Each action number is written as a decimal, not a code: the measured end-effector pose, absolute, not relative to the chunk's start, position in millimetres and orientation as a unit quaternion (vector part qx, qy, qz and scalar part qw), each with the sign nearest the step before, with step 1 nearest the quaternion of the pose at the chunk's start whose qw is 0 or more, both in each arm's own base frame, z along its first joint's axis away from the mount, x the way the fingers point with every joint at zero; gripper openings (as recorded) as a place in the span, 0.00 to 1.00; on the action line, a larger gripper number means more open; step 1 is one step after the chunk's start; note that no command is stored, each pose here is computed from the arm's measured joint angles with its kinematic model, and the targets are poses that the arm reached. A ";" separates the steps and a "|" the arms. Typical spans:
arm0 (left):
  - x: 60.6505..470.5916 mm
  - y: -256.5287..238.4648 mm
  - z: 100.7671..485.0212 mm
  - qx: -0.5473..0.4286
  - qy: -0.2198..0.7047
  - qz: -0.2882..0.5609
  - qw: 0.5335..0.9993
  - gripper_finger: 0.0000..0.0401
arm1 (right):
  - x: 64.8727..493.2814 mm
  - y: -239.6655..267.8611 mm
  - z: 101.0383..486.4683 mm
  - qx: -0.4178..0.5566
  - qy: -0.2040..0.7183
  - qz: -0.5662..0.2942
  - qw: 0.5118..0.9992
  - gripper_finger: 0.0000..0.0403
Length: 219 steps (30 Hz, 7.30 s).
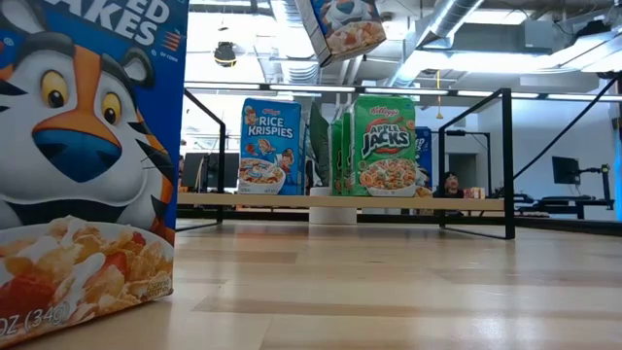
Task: Stack cereal on shelf
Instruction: Put the left blue cereal box on the shelf aligned with the other blue cereal box
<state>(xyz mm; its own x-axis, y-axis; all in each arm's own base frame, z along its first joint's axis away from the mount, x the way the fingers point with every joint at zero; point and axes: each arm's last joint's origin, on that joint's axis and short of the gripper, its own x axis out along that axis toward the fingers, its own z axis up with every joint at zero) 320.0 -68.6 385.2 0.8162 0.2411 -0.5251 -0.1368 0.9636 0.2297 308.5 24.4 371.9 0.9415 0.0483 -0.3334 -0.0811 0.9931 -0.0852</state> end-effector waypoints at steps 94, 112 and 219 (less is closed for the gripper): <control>355.4 -50.6 335.1 0.097 0.395 0.025 0.913 0.43 | 328.0 24.9 322.0 -0.040 0.311 0.046 0.948 0.70; 356.1 -50.7 335.8 0.086 0.390 0.030 0.916 0.43 | 327.2 25.0 320.9 -0.038 0.318 0.046 0.946 0.59; 303.8 -48.2 437.7 0.077 0.332 0.162 0.926 0.60 | 180.5 -76.3 233.0 0.013 0.265 -0.074 0.961 0.25</control>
<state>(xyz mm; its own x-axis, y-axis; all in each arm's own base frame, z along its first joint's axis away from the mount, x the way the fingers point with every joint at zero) 303.8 -48.2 437.7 0.7267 0.3507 -0.5907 -0.2481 0.9358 0.2505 180.5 -76.3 233.0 0.8485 -0.1346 -0.5119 0.1481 0.9889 -0.0145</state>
